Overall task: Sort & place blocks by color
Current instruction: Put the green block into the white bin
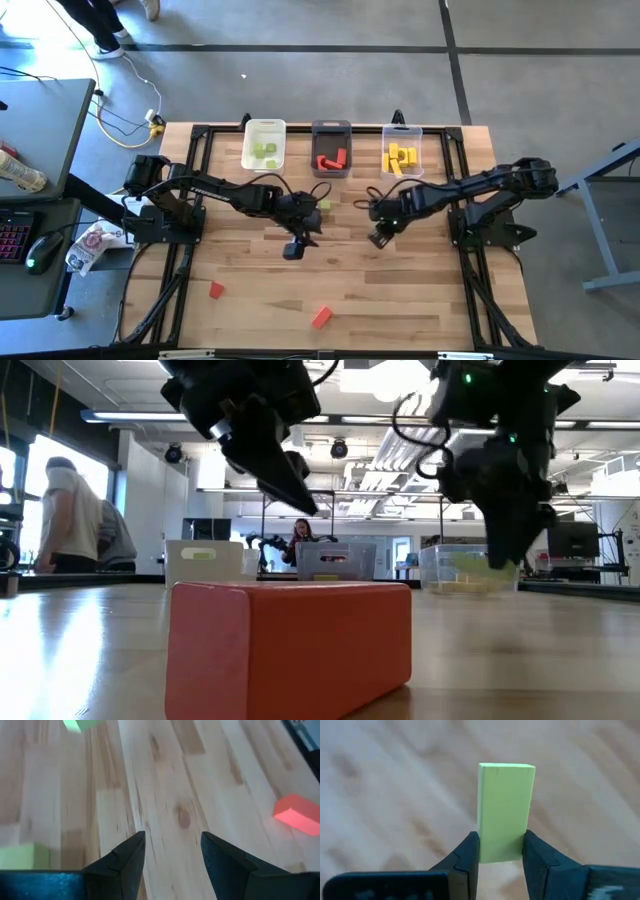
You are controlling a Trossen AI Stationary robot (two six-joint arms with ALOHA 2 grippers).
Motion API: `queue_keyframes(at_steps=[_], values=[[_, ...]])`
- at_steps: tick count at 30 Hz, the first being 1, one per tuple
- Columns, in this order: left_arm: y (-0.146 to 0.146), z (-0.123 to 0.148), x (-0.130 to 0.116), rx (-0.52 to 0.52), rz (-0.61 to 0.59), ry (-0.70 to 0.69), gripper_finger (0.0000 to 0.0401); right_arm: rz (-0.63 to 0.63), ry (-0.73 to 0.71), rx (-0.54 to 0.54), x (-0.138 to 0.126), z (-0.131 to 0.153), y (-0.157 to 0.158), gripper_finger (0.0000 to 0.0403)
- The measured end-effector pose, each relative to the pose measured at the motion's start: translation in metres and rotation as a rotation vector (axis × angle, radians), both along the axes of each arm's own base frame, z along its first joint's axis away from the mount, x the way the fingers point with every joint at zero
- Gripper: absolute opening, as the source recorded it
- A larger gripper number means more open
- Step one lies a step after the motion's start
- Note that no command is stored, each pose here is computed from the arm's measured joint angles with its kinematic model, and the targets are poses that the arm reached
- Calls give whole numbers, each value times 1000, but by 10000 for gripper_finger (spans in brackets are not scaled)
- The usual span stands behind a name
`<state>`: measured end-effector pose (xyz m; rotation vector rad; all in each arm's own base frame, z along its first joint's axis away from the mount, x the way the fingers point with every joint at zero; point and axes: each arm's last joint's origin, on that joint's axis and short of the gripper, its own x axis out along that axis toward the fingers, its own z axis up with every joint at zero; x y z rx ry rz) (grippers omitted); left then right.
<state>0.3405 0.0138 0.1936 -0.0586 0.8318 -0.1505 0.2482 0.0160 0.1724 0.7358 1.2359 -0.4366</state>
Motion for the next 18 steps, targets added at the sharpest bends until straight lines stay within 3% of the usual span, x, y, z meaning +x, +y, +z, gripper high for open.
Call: queue_keyframes(at_steps=[18], values=[[-12,14,13,134,-149,-227,178,318,-498,171,38,27,20,89]])
